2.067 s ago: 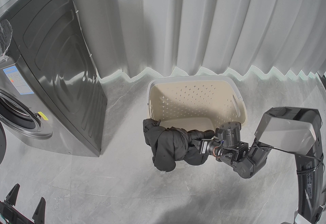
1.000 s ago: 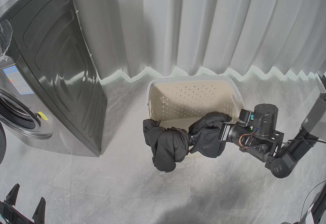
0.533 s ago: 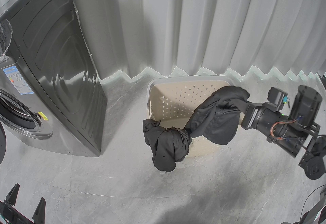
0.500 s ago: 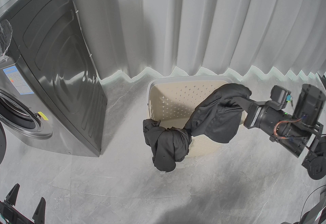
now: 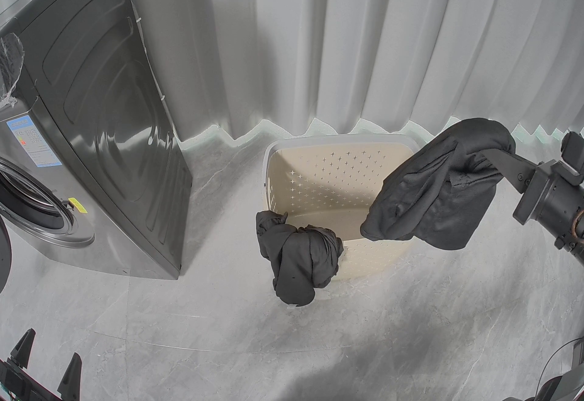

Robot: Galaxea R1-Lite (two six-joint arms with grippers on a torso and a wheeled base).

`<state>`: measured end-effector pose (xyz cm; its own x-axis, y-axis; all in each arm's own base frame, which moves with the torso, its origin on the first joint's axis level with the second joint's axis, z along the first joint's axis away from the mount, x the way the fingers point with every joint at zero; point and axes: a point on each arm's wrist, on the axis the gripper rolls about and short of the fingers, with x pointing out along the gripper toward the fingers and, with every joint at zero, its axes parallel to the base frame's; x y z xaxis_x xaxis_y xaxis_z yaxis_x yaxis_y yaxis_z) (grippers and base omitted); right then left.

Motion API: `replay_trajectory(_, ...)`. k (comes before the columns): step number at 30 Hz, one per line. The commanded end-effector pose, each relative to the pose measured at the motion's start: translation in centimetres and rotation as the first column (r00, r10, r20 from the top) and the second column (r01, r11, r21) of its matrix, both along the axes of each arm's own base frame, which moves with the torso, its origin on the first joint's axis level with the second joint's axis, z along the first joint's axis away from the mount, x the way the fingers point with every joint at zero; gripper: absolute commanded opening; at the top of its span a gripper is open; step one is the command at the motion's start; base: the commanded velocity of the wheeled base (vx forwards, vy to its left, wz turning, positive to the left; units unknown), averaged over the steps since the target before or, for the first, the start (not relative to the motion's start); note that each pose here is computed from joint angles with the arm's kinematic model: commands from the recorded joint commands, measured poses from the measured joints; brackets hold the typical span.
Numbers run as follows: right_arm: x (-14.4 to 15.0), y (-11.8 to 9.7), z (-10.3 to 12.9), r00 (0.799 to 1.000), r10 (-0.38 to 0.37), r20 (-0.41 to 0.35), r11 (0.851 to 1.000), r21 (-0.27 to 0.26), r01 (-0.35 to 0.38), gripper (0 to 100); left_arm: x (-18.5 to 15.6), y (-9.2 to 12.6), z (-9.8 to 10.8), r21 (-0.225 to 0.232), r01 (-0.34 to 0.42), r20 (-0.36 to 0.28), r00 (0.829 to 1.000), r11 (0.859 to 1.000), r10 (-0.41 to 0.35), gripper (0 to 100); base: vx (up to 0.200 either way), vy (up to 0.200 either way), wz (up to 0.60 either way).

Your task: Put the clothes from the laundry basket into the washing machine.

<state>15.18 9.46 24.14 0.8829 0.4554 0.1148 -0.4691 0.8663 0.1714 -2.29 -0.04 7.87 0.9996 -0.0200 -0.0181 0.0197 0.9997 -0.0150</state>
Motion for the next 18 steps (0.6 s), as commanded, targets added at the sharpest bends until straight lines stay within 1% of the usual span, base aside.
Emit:
replay_trajectory(1,-1.05,-0.56,0.67,0.999,0.007,0.036,1.0,0.022,-0.008,0,-0.03,0.0,-0.31,-0.001,0.0,0.003,1.0,1.0,0.0,100,-0.2,0.0,0.0)
replay_trajectory(3,-1.13,-0.58,0.47,0.999,0.027,0.039,1.0,0.013,-0.027,0,-0.04,0.0,-0.31,0.001,0.0,0.004,1.0,1.0,0.0,100,-0.2,0.0,0.0)
replay_trajectory(9,-1.11,-0.53,0.19,0.999,0.041,0.035,0.999,0.003,-0.041,0,-0.04,0.0,-0.31,0.001,0.0,0.004,1.0,1.0,0.0,100,0.0,0.0,0.0)
replay_trajectory(18,-0.97,-0.41,0.09,0.999,0.045,0.031,0.999,0.0,-0.045,0,-0.04,0.0,-0.31,0.001,-0.002,0.004,1.0,1.0,0.002,100,0.0,0.2,0.0)
